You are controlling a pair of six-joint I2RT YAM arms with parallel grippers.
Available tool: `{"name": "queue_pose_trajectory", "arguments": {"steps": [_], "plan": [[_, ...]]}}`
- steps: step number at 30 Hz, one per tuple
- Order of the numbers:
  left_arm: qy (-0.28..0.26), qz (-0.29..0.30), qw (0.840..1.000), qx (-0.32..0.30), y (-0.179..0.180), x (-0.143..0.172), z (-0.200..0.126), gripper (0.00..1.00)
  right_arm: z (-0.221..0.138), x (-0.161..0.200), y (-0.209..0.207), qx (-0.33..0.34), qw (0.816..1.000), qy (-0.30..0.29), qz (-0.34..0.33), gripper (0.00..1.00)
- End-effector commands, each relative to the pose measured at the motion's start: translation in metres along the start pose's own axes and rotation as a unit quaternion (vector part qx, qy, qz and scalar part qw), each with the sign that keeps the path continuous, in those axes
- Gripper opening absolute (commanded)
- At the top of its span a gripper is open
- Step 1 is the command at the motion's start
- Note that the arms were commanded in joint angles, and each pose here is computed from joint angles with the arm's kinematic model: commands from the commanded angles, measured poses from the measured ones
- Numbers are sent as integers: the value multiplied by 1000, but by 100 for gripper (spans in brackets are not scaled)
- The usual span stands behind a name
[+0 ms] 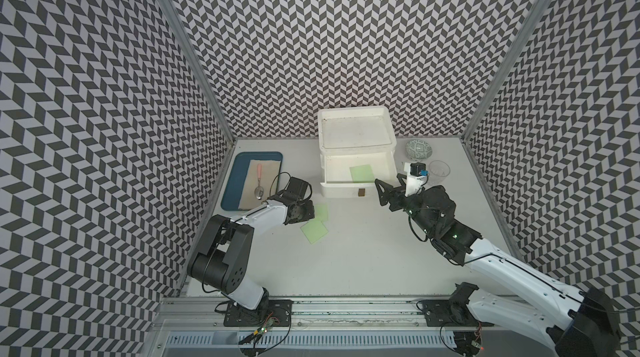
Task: Please put the sticky notes in the drawer by color
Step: Pick up the sticky notes from the center of the board.
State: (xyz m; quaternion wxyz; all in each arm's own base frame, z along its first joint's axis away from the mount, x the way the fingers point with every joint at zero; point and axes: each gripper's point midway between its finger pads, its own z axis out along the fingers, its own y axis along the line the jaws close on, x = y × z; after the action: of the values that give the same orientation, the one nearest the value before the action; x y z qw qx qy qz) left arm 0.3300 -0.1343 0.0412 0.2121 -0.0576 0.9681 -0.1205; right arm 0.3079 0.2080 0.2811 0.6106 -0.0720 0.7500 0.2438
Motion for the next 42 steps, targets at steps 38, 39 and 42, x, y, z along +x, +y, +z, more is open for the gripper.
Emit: {"name": "queue_pose_trajectory", "arguments": {"steps": [38,39,42], "plan": [[-78,-45,984,155,-8,-12,-15,47,22,225,118,-102,959,235,118,82],[-72,-44,984,156,-8,-9,-12,47,25,229,121,-108,956,242,126,82],[-57,-43,985,156,-7,-2,-5,48,36,238,129,-117,948,251,157,79]]}}
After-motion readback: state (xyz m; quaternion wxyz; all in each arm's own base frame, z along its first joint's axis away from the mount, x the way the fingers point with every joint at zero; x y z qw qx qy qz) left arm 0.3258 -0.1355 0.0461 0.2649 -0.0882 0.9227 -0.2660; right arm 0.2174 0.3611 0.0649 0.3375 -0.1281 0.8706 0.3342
